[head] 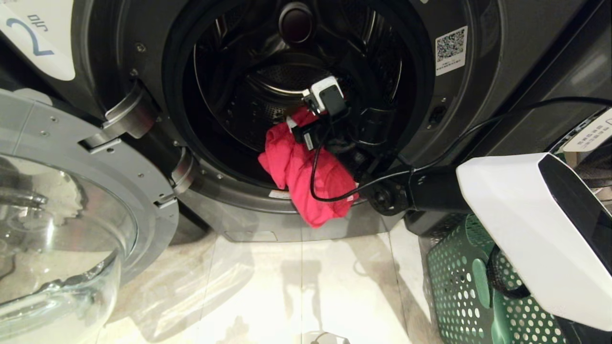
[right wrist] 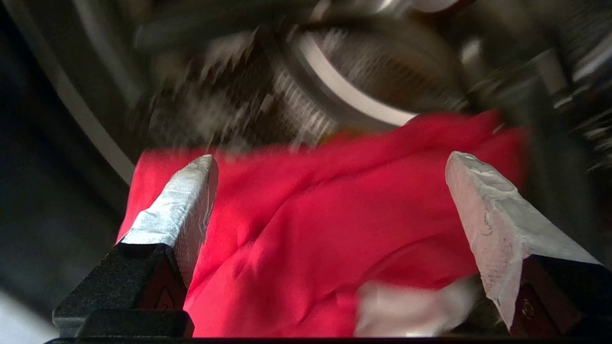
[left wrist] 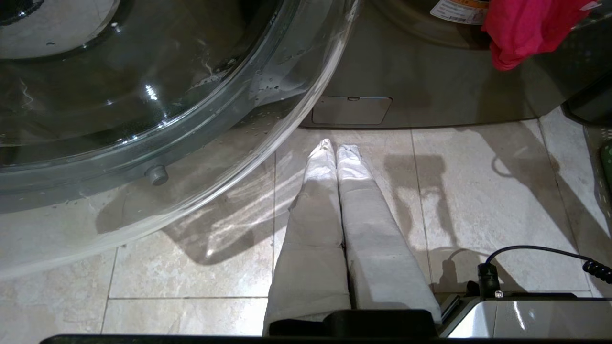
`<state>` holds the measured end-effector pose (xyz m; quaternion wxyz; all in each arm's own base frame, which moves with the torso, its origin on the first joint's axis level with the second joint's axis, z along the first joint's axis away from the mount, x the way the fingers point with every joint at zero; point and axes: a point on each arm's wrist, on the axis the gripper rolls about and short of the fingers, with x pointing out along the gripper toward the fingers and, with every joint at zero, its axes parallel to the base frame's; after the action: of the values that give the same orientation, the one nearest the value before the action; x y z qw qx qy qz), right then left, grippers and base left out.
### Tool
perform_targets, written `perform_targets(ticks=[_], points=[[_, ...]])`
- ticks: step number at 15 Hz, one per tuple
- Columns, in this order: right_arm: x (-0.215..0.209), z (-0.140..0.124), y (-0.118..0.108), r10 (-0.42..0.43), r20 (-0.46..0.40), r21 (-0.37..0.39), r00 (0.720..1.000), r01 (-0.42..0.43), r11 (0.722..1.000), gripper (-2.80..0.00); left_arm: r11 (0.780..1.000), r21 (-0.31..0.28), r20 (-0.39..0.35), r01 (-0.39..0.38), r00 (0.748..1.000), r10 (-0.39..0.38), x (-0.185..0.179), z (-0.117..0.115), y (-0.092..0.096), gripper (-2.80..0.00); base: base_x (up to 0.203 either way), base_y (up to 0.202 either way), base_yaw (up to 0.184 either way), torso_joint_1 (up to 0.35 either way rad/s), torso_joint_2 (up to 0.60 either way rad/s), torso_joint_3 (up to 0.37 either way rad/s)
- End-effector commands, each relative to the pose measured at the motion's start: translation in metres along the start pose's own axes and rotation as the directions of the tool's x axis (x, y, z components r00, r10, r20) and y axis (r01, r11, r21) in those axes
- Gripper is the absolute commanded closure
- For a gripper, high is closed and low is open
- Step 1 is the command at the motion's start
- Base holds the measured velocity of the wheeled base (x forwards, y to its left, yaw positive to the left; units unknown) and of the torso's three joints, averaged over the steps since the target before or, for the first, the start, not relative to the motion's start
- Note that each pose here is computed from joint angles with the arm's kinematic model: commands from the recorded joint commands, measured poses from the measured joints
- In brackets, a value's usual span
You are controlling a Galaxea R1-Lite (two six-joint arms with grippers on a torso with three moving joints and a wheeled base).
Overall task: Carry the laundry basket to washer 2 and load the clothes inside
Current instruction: Place the clothes into the washing machine
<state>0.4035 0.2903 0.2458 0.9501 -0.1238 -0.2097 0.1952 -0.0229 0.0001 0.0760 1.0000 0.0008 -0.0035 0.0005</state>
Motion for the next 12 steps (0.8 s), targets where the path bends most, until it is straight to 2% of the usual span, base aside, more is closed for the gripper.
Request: perform_targets(ticks=[1,4,5,8,12], points=[[-0.002,0.008,-0.004,-0.015,0.044,0.030,0.999,0.014,0.999,-2.80,1.000,0.000,0.001,-0.001,1.000,0.001,0.000,0.000,0.000,0.00,0.000,0.000,0.000,0.000,0.00,0.000],[-0.009,-0.001,-0.002,0.024,-0.007,0.017,1.000,-0.024,1.000,-2.80,1.000,0.000,0.001,0.000,1.000,0.000,0.000,0.000,0.000,0.00,0.000,0.000,0.000,0.000,0.00,0.000],[-0.016,-0.010,0.001,0.050,-0.065,0.008,0.997,-0.050,0.999,-2.80,1.000,0.000,0.001,0.000,1.000,0.000,0.000,0.000,0.000,0.00,0.000,0.000,0.000,0.000,0.00,0.000],[-0.036,-0.012,-0.004,0.138,-0.260,0.024,0.956,-0.137,0.990,-2.80,1.000,0.000,0.001,0.000,1.000,0.000,0.000,0.000,0.000,0.00,0.000,0.000,0.000,0.000,0.00,0.000],[-0.062,-0.001,-0.013,0.188,-0.396,0.076,0.899,-0.172,0.982,-2.80,1.000,0.000,0.001,0.000,1.000,0.000,0.000,0.000,0.000,0.00,0.000,0.000,0.000,0.000,0.00,0.000]])
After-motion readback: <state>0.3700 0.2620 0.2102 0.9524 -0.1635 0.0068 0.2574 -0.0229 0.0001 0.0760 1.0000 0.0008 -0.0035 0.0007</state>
